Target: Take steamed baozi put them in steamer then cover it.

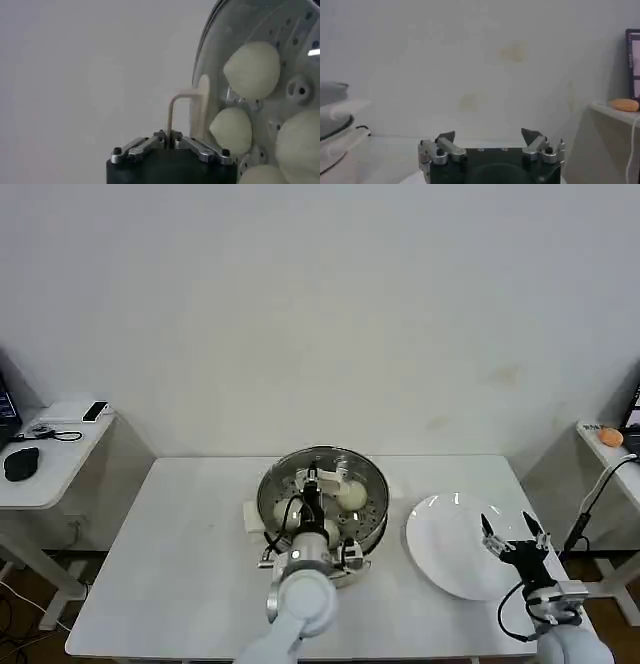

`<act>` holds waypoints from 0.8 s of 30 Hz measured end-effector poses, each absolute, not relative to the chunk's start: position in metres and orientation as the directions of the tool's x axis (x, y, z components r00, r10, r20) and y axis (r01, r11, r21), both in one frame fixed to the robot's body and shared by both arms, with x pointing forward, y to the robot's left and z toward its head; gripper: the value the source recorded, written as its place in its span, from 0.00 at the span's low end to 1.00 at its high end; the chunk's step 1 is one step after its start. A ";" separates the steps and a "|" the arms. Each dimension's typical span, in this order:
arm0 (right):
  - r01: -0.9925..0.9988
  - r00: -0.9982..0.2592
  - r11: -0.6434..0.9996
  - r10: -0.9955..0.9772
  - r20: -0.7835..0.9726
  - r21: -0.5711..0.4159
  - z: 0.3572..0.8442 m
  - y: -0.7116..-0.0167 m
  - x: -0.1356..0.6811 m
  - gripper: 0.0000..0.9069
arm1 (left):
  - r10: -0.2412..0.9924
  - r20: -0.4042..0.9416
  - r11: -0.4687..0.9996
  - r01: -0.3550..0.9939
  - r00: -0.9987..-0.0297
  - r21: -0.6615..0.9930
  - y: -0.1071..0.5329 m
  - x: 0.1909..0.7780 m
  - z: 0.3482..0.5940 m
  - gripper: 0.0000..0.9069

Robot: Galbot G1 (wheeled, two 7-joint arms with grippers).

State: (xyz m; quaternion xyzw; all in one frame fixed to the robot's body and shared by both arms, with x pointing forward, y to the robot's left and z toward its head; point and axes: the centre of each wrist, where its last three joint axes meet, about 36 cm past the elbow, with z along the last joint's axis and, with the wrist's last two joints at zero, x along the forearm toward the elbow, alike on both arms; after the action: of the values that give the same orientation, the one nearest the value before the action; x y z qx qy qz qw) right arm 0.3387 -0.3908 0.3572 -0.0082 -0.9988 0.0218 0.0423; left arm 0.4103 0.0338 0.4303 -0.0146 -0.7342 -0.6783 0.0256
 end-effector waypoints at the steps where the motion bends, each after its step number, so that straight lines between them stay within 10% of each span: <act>1: 0.014 -0.996 0.999 0.018 0.084 -0.044 0.357 -0.391 0.339 1.00 | -0.012 0.058 0.084 0.057 -0.998 0.995 0.034 0.410 0.431 1.00; 24: 0.017 -0.996 0.999 0.021 0.089 -0.049 0.353 -0.391 0.338 1.00 | 0.076 0.115 0.237 0.130 -0.990 0.963 0.048 0.382 0.459 1.00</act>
State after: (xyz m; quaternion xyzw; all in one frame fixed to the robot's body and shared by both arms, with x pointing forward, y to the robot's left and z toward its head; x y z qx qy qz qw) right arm 0.3384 -0.3913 0.3535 -0.0096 -0.9987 0.0239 0.0447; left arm 0.3818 0.0485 0.4586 -0.0656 -0.7862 -0.6141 0.0220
